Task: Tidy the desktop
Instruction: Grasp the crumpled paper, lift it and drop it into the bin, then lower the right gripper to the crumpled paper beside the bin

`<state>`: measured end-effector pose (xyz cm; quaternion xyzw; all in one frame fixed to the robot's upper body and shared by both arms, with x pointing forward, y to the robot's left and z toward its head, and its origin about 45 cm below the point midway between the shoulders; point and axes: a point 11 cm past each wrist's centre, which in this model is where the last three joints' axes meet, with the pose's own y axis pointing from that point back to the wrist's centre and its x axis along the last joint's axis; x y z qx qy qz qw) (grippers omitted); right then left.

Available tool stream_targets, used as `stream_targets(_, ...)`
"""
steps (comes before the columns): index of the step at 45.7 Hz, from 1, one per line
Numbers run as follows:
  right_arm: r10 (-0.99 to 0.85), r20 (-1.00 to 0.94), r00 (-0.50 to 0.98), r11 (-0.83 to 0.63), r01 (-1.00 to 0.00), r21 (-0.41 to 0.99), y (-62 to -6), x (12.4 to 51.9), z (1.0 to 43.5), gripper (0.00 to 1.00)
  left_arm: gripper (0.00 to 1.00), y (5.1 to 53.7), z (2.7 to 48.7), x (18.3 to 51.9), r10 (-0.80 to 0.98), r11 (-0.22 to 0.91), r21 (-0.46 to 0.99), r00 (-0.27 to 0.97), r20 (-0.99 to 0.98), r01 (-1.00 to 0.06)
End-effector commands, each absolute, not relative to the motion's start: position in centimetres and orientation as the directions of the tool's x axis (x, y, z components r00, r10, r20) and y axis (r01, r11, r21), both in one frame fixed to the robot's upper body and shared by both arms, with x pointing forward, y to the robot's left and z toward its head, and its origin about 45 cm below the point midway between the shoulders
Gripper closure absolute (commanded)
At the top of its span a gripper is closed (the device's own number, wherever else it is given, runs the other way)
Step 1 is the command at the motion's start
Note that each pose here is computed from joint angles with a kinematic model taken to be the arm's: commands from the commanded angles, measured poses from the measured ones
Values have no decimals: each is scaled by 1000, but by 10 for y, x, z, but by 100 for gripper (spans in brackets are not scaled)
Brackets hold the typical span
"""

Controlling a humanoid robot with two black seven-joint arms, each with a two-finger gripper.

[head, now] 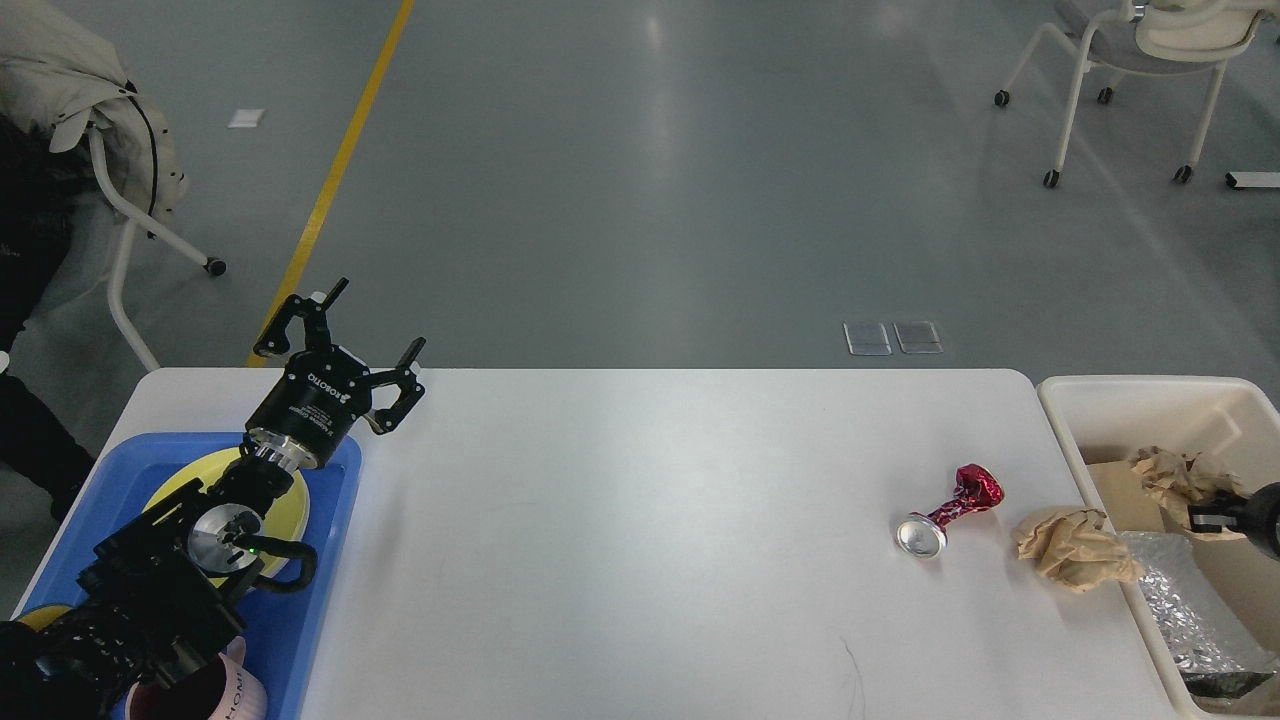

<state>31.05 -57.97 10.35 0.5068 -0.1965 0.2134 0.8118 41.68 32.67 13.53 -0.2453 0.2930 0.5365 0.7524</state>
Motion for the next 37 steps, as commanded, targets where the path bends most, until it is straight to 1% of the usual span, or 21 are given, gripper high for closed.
stream_targets(1,147,536,831,393,-547,739,-578,311,102,0,0,327,135,417,664,304,-55,253,-704,-951)
stream_targets(11,149,537,830,398,-547,736,-582,313,108,0,0,327,135,417,664,304,-55,253,-704,-951)
stream_targets(13,148,548,823,393,-557,731,-581,318,113,0,0,327,135,417,664,304,-55,253,-704,-951)
stream_targets(18,119,588,800,346,-588,731,-570,340,130,0,0,327,135,417,664,304,-55,253,-704,-951)
stream_targets(21,76,585,808,298,-578,760,-560,343,134,0,0,327,135,417,664,304,-55,253,-704,-951)
stream_targets(24,19,589,808,270,-571,775,-557,344,150,0,0,327,135,417,664,304,-55,253,-704,-951)
stream_targets(28,-72,581,811,178,-562,807,-529,356,179,0,0,327,135,417,664,304,-55,253,-704,-951)
stream_targets(33,-149,520,841,7,-525,851,-469,373,230,0,0,327,135,417,664,304,-55,253,-704,-951)
stream_targets(37,-157,441,884,-141,-462,876,-414,368,264,0,0,327,135,417,664,304,-55,253,-704,-951)
